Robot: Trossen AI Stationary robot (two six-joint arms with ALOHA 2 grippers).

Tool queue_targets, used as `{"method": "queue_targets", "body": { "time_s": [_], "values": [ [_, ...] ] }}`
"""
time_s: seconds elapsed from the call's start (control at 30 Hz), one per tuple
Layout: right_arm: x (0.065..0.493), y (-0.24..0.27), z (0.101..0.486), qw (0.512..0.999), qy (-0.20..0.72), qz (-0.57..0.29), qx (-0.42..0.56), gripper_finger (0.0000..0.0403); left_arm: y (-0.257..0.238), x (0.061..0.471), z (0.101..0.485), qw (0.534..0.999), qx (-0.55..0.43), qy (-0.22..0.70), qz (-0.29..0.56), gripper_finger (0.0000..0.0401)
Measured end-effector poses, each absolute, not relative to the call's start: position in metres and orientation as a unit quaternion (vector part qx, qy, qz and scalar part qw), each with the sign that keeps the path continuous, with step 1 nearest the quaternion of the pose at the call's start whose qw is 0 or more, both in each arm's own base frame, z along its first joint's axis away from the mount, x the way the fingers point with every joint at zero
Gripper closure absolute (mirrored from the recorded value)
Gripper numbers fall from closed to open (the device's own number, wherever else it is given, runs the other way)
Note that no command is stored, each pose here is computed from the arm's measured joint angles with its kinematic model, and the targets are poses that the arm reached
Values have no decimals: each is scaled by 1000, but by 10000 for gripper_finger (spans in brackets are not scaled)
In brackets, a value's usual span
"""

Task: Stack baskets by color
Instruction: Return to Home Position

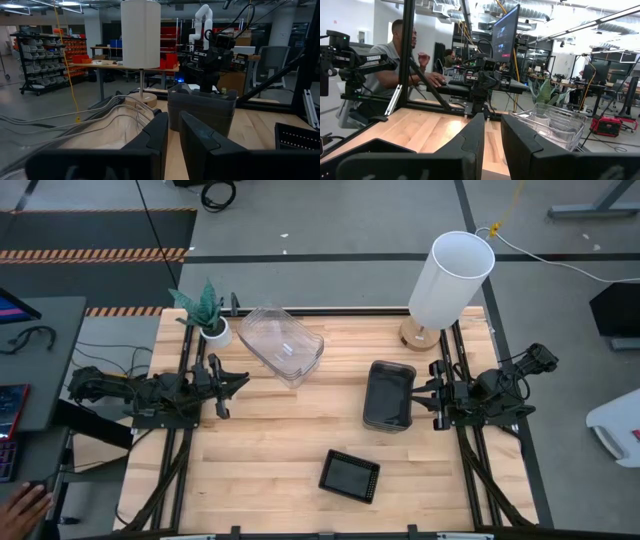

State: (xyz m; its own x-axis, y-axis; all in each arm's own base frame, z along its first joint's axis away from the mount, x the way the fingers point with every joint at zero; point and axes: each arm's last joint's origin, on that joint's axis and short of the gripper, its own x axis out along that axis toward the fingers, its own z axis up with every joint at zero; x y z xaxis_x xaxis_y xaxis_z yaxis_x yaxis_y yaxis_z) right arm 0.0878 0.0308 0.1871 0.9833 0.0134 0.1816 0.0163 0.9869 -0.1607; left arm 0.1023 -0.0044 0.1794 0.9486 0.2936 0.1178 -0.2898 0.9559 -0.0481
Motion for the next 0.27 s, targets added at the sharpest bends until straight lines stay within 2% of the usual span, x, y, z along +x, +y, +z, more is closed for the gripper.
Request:
{"method": "queue_targets", "body": {
  "time_s": [0.27],
  "values": [
    [88, 31, 187, 993, -91, -1, -81, 332, -4, 102, 179, 987, -15, -62, 148, 340]
  ]
}}
